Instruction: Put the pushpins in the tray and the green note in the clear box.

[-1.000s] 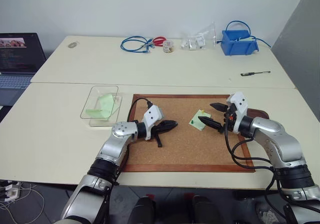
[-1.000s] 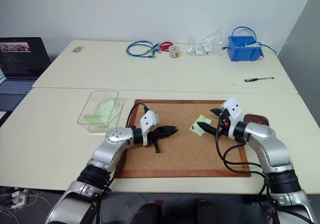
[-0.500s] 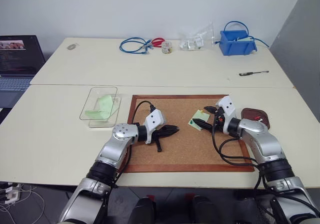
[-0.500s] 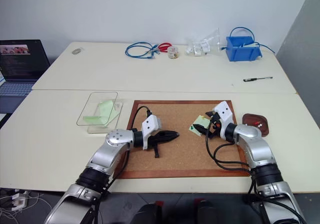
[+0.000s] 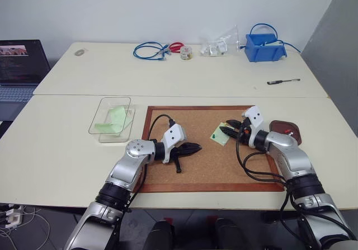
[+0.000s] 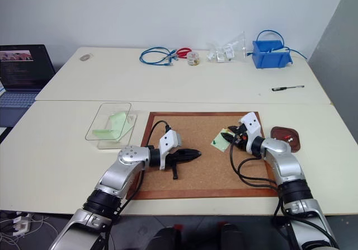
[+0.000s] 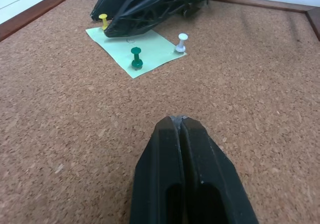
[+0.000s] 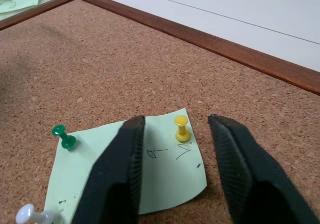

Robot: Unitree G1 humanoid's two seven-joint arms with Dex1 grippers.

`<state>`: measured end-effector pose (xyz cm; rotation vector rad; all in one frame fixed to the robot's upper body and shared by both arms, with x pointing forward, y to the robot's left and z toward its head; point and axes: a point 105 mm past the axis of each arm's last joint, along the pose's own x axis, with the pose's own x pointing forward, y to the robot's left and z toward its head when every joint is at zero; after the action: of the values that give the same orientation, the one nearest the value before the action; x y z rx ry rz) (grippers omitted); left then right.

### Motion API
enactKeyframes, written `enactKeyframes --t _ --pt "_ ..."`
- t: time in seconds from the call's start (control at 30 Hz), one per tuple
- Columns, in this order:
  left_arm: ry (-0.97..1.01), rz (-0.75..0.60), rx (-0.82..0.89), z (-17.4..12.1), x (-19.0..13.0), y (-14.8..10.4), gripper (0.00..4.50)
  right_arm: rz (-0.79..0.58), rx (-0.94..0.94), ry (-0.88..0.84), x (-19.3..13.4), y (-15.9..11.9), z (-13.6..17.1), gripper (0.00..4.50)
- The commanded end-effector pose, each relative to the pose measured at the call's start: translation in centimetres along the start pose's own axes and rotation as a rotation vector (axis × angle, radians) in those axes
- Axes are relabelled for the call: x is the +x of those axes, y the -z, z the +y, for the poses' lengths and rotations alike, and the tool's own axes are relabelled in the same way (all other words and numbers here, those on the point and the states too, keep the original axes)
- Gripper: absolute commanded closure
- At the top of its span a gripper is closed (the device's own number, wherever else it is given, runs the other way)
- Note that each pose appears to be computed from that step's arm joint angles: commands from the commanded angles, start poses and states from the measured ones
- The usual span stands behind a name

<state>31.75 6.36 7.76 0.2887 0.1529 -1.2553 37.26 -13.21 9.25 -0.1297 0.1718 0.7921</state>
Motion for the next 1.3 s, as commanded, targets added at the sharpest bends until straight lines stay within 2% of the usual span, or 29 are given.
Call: enactKeyframes --t 0.03,0.13,0.23,0.43,0.8,0.93,1.0,1.13,1.3 --pt "0.037 0.02 -0.024 -0.8 0.1 0.7 4.5 -0.049 -0.039 0.011 0.0 -1.4 -0.4 3.43" --pt "0.04 0.029 -0.024 -0.7 0.0 0.7 4.5 -0.059 -0.045 0.013 0.1 -1.4 -0.3 4.09" --pt "0.05 0.056 -0.031 -0.9 -0.1 1.3 4.5 -0.065 -0.048 0.02 0.1 -1.5 -0.4 4.48" --pt "0.085 0.12 -0.042 -1.7 -0.3 2.5 4.5 -0.094 -0.083 0.067 -0.6 -2.7 -1.2 4.48" --pt "0.118 0.23 -0.057 -2.8 -0.8 4.2 4.5 -0.253 -0.111 0.102 -3.9 -10.2 -0.8 4.48" --pt "0.12 0.245 -0.054 -2.8 -0.9 4.5 4.5 -0.27 -0.104 0.135 -5.0 -11.4 -0.9 4.48" --pt "0.12 0.247 -0.051 -2.8 -0.9 4.5 4.5 -0.252 -0.117 0.192 -6.3 -11.2 -1.6 4.48" --pt "0.117 0.248 -0.05 -2.6 -1.0 4.5 4.5 -0.158 -0.121 0.392 -9.0 -9.0 -4.5 4.48" --pt "0.099 0.261 -0.041 -2.0 -1.4 4.8 4.5 -0.002 -0.105 0.66 -13.7 -3.8 -7.7 4.48"
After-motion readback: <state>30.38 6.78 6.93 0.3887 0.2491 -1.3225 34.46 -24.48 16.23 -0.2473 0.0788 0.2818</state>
